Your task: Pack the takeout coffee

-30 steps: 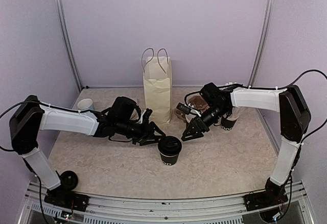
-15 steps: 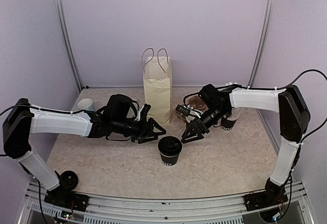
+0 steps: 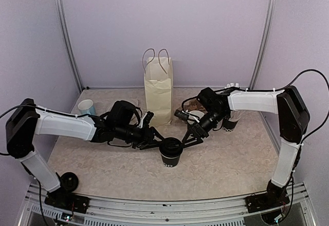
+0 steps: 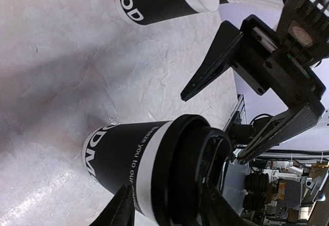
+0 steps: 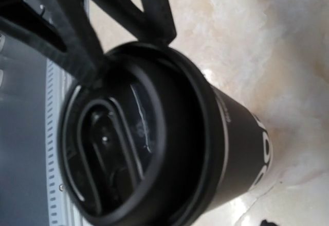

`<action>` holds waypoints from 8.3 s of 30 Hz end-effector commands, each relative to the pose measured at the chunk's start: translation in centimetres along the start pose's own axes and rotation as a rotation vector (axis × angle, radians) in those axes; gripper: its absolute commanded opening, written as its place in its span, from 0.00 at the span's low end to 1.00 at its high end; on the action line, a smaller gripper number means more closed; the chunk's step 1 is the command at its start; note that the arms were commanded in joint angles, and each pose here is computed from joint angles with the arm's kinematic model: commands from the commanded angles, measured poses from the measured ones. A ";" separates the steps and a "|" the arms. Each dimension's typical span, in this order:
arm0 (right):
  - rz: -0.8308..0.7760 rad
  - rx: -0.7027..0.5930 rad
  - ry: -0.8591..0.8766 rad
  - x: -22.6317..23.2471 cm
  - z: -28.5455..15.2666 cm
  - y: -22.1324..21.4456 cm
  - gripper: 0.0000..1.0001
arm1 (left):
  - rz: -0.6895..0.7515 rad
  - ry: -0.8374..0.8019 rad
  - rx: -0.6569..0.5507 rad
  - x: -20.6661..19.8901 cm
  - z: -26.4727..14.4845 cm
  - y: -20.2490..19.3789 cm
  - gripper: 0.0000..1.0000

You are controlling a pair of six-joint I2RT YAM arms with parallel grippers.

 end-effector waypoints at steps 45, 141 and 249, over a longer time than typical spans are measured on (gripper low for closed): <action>-0.153 0.040 -0.227 1.8 -0.1 0.8 0.52 | 0.179 0.298 0.199 2.0 4.3 0.0 0.44; -0.153 -0.011 -0.275 2.2 -3.4 2.1 0.57 | -0.028 0.311 0.056 -0.8 0.2 3.6 0.50; -0.766 0.030 -0.522 7.2 3.2 12.6 0.80 | -0.119 0.629 -0.410 1.0 -17.0 0.9 0.77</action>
Point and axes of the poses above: each gripper's point midway between its finger pads, its own z axis out along the fingers, its own x axis along the line the jaws close on, y = z × x, the point moved 9 cm from there along -z, back along the fingers, and after that the axes turned 10 degrees about z, right-handed, at the moved point
